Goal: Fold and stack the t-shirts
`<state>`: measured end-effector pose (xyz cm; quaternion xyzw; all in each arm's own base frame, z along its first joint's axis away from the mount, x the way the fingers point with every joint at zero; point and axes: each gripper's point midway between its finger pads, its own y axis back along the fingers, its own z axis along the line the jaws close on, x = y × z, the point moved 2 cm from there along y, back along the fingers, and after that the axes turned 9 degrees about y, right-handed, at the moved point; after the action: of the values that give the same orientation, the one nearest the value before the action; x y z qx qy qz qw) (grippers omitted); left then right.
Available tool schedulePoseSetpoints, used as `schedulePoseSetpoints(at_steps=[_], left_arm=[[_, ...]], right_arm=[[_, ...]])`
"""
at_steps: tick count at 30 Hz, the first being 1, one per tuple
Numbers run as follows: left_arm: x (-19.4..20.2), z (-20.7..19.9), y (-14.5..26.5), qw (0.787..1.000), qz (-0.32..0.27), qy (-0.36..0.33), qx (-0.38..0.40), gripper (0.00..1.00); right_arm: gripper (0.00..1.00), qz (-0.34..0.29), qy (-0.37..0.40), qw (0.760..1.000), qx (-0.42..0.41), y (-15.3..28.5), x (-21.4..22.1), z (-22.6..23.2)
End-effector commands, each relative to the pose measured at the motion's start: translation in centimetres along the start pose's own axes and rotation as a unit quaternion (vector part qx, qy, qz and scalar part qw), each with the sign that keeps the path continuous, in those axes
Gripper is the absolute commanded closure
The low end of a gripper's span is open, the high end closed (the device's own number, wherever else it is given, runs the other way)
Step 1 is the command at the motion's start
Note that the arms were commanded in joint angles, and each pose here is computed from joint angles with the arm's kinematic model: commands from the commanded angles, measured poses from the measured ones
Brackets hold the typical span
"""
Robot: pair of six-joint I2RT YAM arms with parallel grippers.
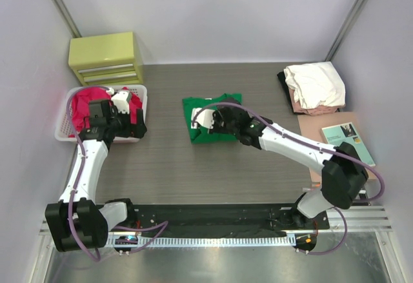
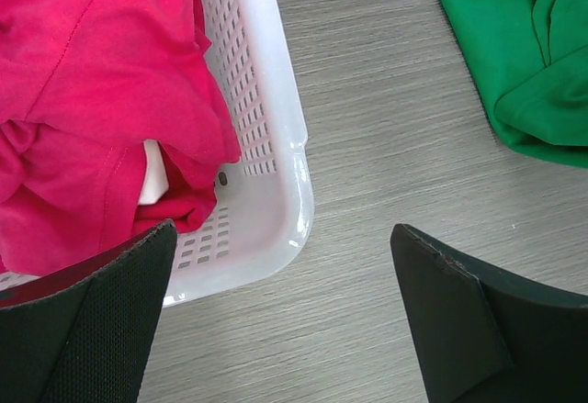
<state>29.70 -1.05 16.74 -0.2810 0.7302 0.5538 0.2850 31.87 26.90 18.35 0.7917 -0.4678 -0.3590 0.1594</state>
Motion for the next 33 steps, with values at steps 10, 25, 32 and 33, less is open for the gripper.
schedulePoseSetpoints(at_steps=[10,25,32,33], left_arm=[[1.1,-0.3,-0.2,1.000,0.012,-0.016,0.019,0.00],[1.5,-0.4,-0.3,0.999,0.018,-0.016,0.027,0.00],[1.7,-0.4,-0.7,0.999,0.026,-0.014,0.031,0.00],[1.7,-0.5,-0.7,0.999,0.026,-0.014,0.031,0.00]], right_arm=[[0.99,-0.011,-0.008,0.998,0.062,-5.6,0.3,-8.2],[0.99,0.017,-0.017,0.997,0.073,-12.0,2.6,-12.1],[0.99,0.038,-0.035,0.996,0.079,-14.0,5.5,-13.5],[0.99,0.044,-0.037,0.996,0.073,-14.8,6.1,-13.1]])
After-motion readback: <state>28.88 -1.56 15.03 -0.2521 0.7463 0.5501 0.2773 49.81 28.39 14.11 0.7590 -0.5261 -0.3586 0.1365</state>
